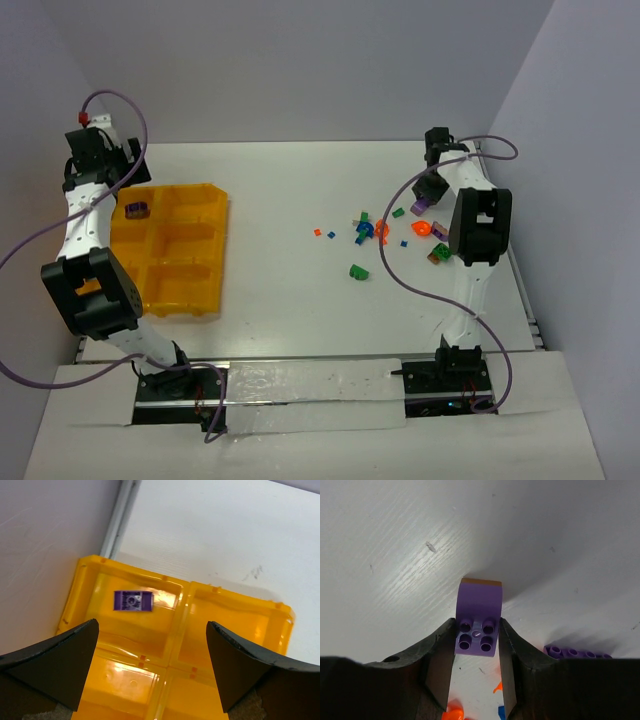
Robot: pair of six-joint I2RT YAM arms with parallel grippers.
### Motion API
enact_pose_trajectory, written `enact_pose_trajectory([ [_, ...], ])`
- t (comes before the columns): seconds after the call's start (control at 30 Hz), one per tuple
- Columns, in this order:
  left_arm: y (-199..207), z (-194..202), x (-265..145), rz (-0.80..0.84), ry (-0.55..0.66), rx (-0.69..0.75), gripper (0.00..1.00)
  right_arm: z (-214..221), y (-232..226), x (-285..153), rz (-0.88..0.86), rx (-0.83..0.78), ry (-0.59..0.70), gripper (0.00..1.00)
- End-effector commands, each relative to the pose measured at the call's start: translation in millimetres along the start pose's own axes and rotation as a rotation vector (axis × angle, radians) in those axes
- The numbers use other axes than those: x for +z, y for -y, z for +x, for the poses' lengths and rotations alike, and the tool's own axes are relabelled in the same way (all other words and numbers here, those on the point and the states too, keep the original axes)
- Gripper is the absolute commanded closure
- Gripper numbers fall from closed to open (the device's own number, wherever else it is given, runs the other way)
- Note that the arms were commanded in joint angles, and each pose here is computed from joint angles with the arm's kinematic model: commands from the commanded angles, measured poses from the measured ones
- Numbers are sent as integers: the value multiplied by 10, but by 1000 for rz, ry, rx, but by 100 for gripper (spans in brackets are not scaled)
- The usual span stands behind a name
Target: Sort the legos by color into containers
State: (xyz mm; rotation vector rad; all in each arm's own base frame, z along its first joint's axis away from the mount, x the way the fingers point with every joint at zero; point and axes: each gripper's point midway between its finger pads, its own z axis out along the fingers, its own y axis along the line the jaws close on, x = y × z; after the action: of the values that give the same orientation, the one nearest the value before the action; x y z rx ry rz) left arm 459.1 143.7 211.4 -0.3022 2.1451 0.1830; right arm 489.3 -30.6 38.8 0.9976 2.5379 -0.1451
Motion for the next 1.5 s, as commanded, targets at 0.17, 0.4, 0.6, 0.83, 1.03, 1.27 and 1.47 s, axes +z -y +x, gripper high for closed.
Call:
enact_pose_trajectory([
  [0.17,926,-307,-527,555,76,96,1,-230,-648,-971,-563,-192,1,100],
  [0.4,1700,-327,-1150,1109,38,-50,1,41,-1432,-1965,-1201,-407,-28,100],
  [0.6,2170,-266,-1442,1343,-19,-90,2,539,-1998,-2900,-1592,-632,-15,100],
  [0.83,2651,-161,-1646,1498,-77,-56,2,1175,-2284,-3759,-1934,-852,-6,100],
  [1.03,2855,-189,-1718,1585,-59,10,4,1613,-2327,-4102,-2069,-951,-99,100],
  [1.27,3032,-156,-1876,1665,-35,88,5,1802,-2316,-4212,-2089,-988,-135,100],
  [1.47,3118,-128,-2093,1736,9,133,5,1823,-2353,-4188,-2081,-978,-154,100],
])
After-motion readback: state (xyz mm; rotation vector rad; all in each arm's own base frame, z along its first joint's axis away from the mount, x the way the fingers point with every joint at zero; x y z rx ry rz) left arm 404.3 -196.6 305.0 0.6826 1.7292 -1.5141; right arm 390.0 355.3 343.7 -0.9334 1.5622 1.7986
